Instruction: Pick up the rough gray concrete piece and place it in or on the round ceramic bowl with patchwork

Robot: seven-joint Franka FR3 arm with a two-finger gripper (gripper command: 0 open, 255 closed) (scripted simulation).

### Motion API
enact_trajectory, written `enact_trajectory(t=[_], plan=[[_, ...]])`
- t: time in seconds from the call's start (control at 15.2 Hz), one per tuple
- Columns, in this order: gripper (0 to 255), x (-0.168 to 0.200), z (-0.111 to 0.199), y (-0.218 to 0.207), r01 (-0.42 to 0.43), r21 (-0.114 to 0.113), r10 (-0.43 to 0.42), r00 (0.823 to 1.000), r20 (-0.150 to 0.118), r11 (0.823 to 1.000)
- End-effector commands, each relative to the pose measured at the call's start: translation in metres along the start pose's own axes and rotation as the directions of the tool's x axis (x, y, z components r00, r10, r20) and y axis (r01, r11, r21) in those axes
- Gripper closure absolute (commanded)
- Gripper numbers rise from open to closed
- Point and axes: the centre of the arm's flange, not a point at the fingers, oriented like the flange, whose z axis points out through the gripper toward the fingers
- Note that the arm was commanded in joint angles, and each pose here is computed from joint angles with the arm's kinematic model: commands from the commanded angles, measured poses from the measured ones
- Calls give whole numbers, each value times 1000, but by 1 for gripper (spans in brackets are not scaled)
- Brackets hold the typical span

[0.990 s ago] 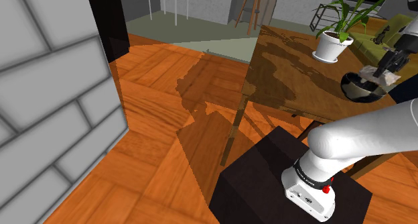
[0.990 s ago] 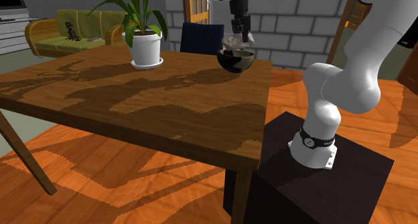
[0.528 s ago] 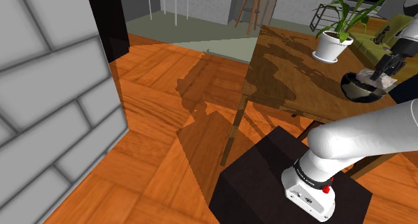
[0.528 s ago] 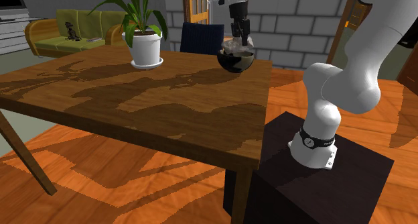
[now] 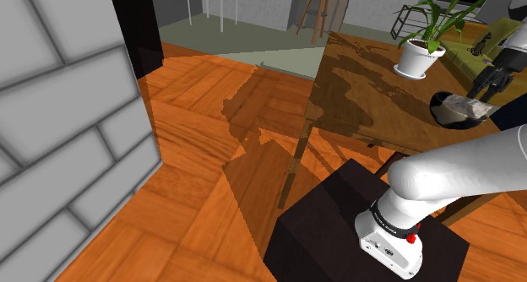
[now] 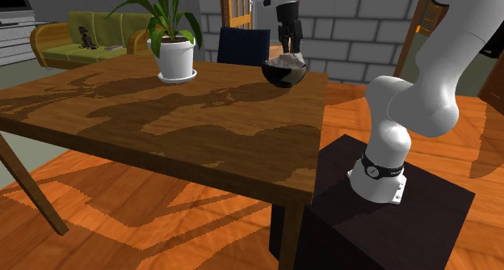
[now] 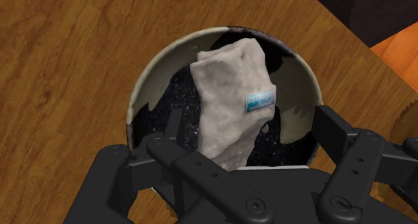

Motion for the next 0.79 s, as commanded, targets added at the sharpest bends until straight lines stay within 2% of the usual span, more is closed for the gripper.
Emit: enact_trajectory(t=[0.0,0.2,0.73], plan=[[0,0,-13,0,0,0,0,1000,0,1000],[0,0,-50,0,0,0,0,1000,0,1000],[0,0,-50,0,0,0,0,1000,0,1000]])
